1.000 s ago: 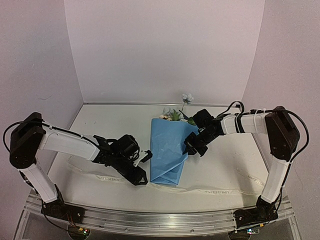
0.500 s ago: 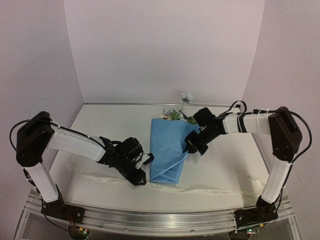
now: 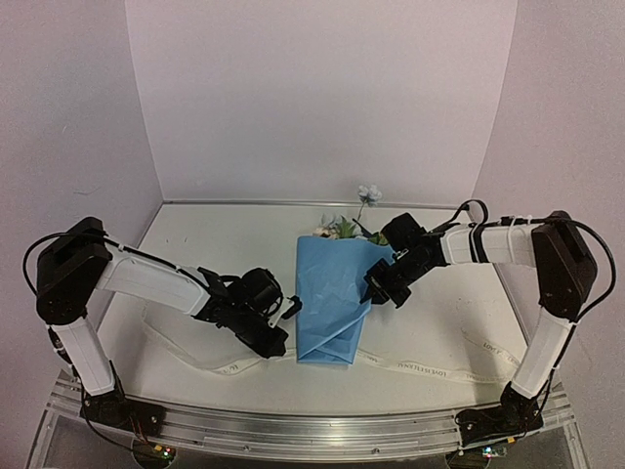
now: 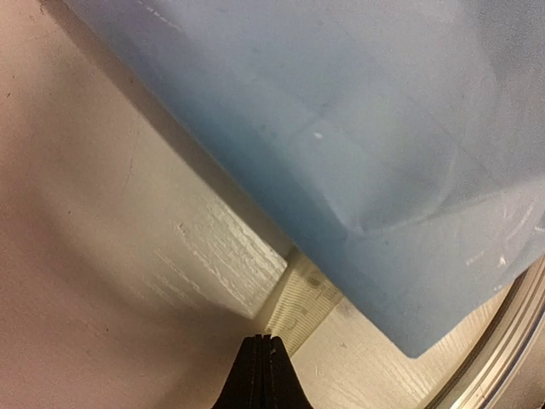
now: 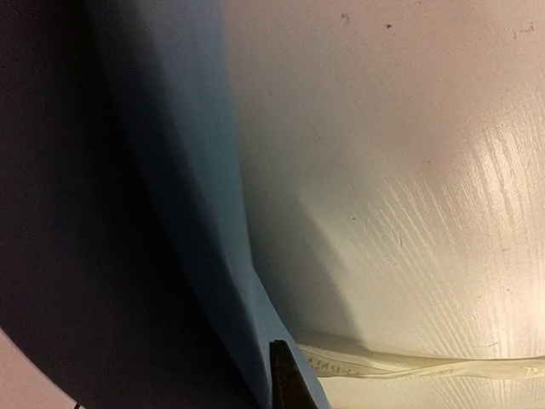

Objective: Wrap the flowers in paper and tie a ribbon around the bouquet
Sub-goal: Place the folded bouquet on the ribbon.

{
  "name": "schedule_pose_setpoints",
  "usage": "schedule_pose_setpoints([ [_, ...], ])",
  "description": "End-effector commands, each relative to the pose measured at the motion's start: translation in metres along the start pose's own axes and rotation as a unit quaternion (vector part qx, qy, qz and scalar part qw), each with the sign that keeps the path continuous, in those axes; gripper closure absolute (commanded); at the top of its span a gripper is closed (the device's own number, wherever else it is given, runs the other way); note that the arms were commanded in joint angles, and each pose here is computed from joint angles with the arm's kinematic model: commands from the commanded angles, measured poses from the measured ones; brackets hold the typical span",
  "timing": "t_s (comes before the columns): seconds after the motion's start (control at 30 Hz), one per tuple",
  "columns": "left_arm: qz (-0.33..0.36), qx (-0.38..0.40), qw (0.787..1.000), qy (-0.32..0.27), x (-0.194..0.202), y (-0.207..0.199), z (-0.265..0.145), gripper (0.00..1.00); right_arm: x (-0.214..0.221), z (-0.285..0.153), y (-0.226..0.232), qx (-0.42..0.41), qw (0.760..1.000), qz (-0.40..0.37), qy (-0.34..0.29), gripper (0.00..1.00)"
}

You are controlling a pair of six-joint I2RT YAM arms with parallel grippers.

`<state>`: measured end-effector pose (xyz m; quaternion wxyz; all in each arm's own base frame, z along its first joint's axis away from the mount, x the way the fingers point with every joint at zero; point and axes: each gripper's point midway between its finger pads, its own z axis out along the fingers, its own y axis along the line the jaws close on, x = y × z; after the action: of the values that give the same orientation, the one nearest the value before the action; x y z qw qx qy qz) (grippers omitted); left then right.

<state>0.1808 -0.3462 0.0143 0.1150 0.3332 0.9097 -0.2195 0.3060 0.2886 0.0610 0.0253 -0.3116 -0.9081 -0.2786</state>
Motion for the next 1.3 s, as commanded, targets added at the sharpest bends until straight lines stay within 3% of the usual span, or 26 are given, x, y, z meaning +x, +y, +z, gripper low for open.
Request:
schedule_pose_setpoints([
  [0.0, -0.035, 0.029, 0.998, -0.044, -0.04, -0.006, 0.001, 1.0, 0.007, -0.016, 0.006, -0.019, 1.0, -0.002, 0.005, 1.0],
  [0.23, -0.101, 0.072, 0.99, -0.068, -0.067, 0.021, -0.005, 1.0, 0.014, -0.018, -0.001, -0.019, 1.0, -0.004, 0.013, 1.0],
  [0.77, -0.14, 0.098, 0.983, -0.067, -0.083, 0.03, 0.004, 0.99, 0.04, 0.003, -0.032, 0.002, 0.999, -0.042, 0.003, 1.0],
  [0.87, -0.148, 0.102, 0.981, -0.073, -0.084, 0.03, 0.002, 0.95, 0.041, 0.003, -0.033, 0.002, 0.998, -0.057, 0.004, 1.0],
  [1.03, -0.148, 0.083, 0.981, -0.097, -0.089, 0.033, -0.013, 0.74, 0.045, -0.024, -0.051, 0.043, 0.992, -0.12, -0.005, 0.74],
  [1.27, -0.178, 0.029, 0.971, -0.155, -0.101, 0.049, -0.052, 0.52, 0.039, -0.069, -0.092, 0.109, 0.971, -0.209, -0.034, 0.42],
])
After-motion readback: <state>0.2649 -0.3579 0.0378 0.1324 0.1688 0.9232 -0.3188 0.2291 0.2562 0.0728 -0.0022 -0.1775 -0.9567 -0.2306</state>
